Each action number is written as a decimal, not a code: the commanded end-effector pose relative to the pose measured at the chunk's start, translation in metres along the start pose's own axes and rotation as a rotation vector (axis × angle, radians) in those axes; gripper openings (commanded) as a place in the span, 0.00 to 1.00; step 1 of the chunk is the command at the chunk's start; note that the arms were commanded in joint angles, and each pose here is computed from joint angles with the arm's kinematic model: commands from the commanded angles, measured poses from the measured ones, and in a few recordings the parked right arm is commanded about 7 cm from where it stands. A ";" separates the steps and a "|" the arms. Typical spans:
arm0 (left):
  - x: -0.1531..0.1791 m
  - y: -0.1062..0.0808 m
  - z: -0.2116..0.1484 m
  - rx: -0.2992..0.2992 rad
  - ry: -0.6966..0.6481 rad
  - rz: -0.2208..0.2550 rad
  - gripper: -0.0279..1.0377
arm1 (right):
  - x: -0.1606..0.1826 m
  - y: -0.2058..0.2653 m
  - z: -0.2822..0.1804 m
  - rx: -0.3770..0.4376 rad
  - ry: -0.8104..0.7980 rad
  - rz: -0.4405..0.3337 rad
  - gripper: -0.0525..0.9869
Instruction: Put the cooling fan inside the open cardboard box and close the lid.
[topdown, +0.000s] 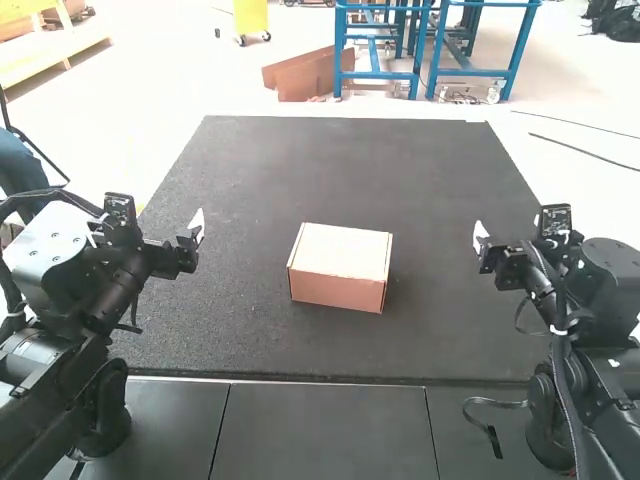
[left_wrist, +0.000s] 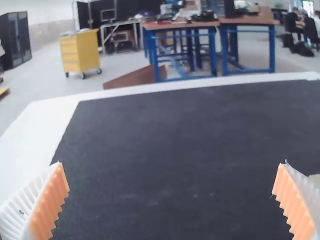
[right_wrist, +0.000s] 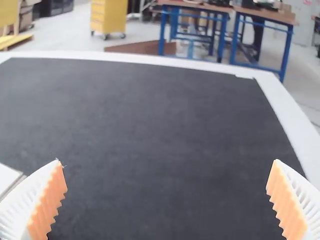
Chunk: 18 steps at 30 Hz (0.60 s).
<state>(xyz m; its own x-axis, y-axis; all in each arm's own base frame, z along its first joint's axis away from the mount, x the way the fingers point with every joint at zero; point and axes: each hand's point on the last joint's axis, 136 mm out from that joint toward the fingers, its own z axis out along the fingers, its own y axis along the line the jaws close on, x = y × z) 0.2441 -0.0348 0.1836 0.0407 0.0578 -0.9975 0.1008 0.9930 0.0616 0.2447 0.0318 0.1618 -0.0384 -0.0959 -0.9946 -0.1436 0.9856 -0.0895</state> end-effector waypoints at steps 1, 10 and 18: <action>0.006 0.011 0.000 -0.043 0.016 -0.050 0.93 | 0.003 -0.009 0.000 0.043 0.007 -0.006 0.93; 0.019 0.040 -0.002 -0.162 0.063 -0.048 0.93 | 0.006 -0.012 -0.001 0.057 0.021 0.030 0.93; 0.020 0.039 -0.002 -0.158 0.066 -0.046 0.93 | 0.011 -0.016 -0.001 0.081 0.040 0.067 0.93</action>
<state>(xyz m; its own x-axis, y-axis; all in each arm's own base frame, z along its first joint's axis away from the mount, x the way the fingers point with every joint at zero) 0.2465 0.0056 0.1670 -0.0339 0.0186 -0.9993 -0.0608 0.9979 0.0207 0.2451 0.0229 0.1523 -0.0845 -0.0611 -0.9946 -0.1018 0.9934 -0.0524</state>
